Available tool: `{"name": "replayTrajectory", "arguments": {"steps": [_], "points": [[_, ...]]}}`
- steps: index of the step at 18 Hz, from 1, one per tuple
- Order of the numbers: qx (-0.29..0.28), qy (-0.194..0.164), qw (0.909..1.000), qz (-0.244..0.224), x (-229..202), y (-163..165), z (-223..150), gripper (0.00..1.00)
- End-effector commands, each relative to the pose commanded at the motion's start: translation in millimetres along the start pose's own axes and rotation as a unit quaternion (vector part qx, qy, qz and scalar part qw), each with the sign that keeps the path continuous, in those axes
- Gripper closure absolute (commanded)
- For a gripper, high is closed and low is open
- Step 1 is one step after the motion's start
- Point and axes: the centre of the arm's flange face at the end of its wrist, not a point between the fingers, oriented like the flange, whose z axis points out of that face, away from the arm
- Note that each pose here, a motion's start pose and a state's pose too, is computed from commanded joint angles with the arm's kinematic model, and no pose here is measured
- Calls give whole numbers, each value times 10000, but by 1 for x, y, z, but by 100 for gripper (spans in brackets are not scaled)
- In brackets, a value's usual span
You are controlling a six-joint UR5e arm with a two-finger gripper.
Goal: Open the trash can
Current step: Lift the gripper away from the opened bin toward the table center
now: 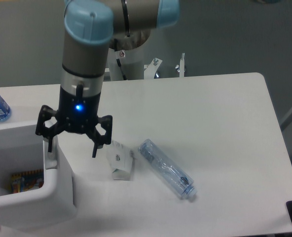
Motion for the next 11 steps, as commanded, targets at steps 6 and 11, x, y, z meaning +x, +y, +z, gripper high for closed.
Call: {"name": "replayTrajectory", "arguments": {"steps": [6,11], "points": [[-68,-1283,9917,-85,-73,-4,-20,0],[-648,-1892,9787,454,-136,19,-11,0]]}}
